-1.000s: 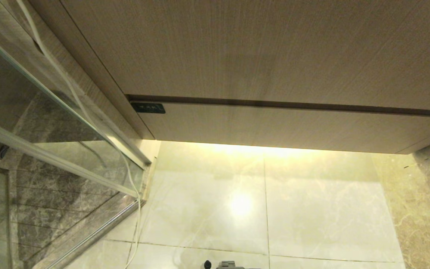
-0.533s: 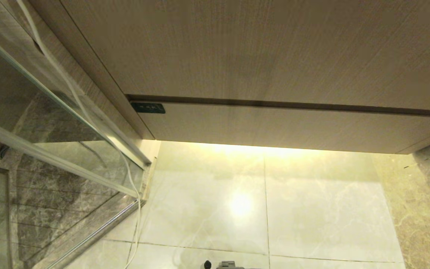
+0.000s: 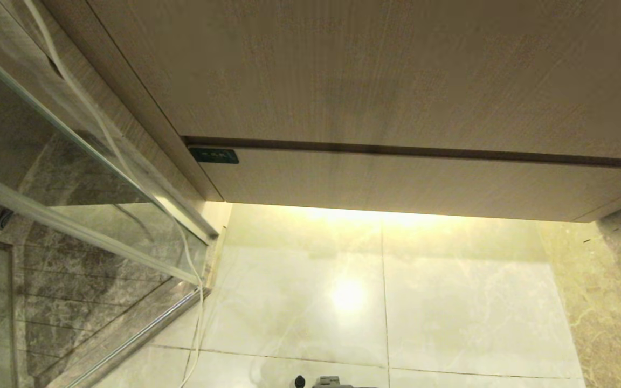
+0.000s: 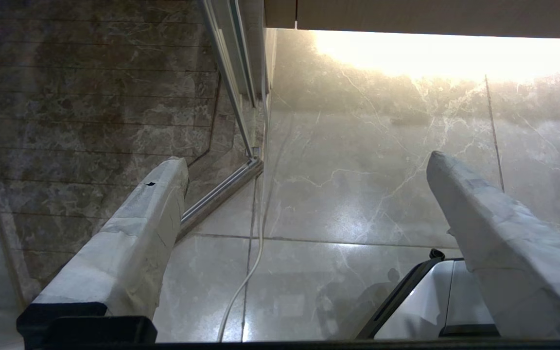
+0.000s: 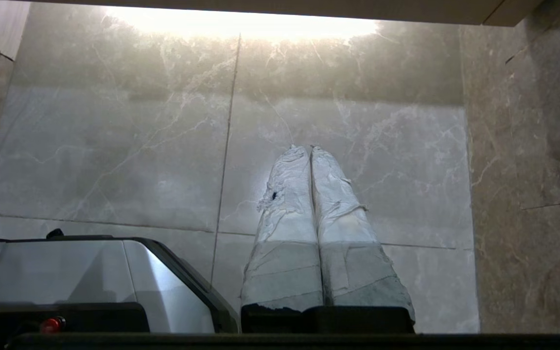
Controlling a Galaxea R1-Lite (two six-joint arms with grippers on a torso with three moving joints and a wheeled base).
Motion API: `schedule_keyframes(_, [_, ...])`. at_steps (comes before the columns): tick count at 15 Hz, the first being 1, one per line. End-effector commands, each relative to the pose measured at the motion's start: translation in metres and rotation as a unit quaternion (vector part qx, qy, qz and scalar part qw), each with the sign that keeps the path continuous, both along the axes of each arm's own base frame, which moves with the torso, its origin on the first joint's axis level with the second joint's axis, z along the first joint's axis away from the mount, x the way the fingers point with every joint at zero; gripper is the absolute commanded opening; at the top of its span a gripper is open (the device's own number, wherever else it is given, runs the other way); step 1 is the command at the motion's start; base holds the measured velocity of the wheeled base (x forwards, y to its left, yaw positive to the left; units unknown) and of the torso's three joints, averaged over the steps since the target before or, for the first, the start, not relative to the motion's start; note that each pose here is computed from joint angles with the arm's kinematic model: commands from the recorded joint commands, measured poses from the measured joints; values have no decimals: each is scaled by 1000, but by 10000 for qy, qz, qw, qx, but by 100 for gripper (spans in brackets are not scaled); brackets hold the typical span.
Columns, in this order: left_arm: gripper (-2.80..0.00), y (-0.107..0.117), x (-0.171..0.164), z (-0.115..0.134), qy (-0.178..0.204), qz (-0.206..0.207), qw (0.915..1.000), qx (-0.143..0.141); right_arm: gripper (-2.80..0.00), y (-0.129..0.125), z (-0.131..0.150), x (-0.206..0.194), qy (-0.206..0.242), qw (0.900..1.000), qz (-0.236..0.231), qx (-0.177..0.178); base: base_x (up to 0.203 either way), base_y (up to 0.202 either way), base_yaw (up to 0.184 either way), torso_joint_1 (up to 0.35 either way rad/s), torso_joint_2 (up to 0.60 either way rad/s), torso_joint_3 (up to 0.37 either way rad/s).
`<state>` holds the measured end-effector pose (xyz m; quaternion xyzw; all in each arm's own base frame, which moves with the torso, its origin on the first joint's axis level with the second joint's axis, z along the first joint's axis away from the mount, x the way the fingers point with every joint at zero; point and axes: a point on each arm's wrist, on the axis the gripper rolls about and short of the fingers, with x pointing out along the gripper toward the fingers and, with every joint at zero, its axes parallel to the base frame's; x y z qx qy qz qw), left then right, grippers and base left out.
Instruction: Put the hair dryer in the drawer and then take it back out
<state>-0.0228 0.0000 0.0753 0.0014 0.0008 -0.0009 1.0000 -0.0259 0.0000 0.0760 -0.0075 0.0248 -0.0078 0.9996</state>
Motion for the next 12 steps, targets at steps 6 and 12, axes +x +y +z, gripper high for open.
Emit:
schedule_keyframes(6, [0, 0, 0, 0, -1, 1, 10000, 1, -280, 0, 0, 0, 20, 10000, -5, -2, 0, 0, 0, 0, 0, 0])
schedule_keyframes(12, [0, 0, 0, 0, -1, 1, 10000, 1, -280, 0, 0, 0, 13, 10000, -5, 5, 0, 0, 0, 0, 0, 0])
